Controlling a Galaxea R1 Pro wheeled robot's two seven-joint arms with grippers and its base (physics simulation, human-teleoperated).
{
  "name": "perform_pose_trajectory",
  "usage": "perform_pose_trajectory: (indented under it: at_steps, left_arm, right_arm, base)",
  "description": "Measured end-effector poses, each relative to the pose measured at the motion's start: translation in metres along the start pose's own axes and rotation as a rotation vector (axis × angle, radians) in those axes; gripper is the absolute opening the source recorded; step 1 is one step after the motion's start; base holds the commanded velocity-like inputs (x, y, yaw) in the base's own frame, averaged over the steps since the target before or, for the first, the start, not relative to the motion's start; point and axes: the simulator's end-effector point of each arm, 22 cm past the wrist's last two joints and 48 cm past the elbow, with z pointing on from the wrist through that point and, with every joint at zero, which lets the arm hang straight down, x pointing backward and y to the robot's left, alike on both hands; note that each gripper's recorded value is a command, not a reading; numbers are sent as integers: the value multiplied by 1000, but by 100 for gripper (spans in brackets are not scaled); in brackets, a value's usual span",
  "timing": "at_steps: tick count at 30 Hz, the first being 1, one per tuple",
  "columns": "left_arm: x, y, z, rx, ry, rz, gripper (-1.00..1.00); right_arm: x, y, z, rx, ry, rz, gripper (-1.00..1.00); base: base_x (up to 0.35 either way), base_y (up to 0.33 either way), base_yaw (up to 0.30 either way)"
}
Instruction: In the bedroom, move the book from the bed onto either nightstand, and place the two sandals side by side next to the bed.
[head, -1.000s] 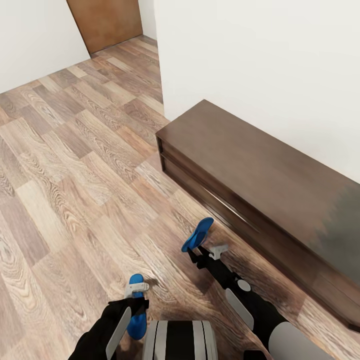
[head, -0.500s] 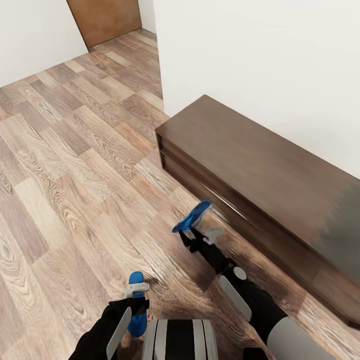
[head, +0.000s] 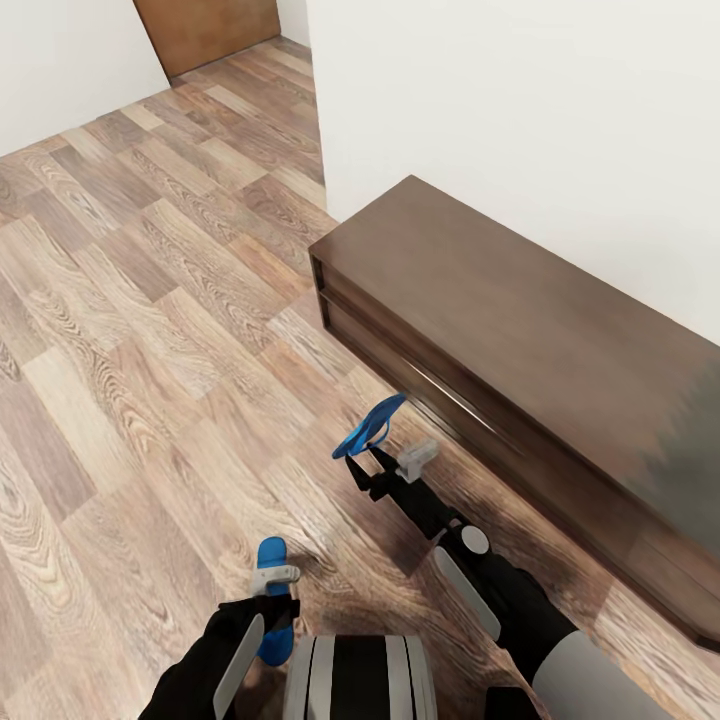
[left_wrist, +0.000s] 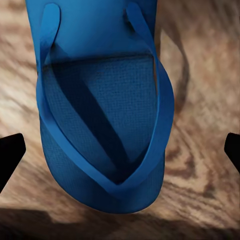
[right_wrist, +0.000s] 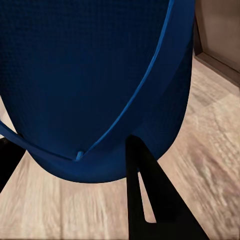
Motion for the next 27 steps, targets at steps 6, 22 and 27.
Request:
perform_pose_trajectory:
  at_steps: [6,22,27]
  left_arm:
    - [0,1,0,-1,0,0,100]
    - [0,4,11,-7,-30,-14,100]
    - [0,4,11,-8,-30,-14,100]
  right_arm:
    - [2,0,0,-1,9,3,-100]
    - [23,-6,-1,5,38,25,-100]
    - [23,-6,-1,5,37,24,-100]
  base:
    - [0,0,0]
    - [0,0,0]
    - [0,0,0]
